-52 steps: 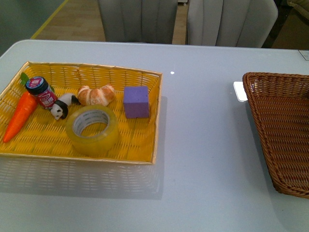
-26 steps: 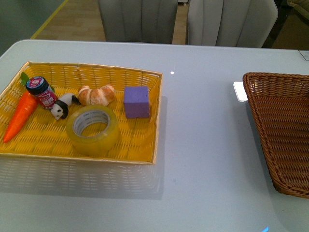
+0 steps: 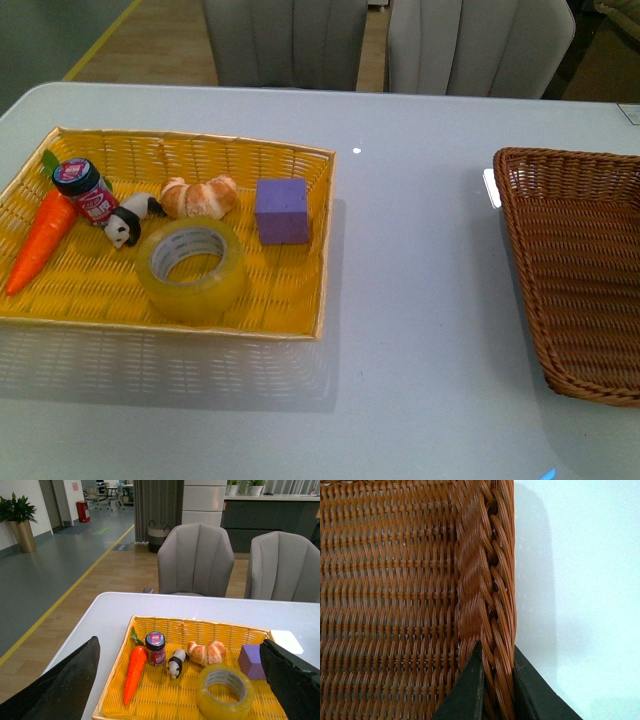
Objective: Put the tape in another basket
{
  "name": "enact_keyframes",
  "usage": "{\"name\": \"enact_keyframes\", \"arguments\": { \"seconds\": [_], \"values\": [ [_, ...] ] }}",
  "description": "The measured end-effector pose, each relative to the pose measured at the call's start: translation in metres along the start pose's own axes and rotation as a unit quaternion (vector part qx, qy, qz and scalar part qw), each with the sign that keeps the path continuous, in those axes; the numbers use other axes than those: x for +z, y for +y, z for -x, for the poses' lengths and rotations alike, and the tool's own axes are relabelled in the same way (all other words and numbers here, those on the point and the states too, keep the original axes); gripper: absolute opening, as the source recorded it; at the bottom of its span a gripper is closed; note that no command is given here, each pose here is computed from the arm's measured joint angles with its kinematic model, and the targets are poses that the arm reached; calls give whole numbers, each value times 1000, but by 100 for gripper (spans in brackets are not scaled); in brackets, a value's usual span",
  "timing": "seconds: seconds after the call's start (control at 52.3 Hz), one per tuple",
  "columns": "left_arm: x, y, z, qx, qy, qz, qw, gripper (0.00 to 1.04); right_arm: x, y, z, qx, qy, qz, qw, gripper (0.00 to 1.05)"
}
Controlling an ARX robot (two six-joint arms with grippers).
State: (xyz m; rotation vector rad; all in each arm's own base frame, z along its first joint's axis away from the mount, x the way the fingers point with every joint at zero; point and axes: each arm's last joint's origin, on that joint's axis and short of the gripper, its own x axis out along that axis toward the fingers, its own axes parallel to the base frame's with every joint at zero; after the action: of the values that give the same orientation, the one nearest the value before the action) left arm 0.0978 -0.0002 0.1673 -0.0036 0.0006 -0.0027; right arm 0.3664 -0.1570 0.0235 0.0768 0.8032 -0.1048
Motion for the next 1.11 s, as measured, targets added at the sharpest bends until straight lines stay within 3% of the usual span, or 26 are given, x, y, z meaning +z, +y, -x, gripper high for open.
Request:
{"name": "enact_keyframes", "arguments": {
  "seconds": [0.325,0.574,1.033,1.109],
  "values": [
    [0,0,0,0,0,0,1000,96,0,76,-6,52,4,8,999,6],
    [0,0,0,0,0,0,1000,96,-1,119,-6,67,8,11,998,6],
    [0,0,0,0,0,0,1000,96,-8,150,1,67,22,24,997,6],
    [0,0,0,0,0,0,1000,96,-9,150,1,65,24,24,997,18]
  ]
}}
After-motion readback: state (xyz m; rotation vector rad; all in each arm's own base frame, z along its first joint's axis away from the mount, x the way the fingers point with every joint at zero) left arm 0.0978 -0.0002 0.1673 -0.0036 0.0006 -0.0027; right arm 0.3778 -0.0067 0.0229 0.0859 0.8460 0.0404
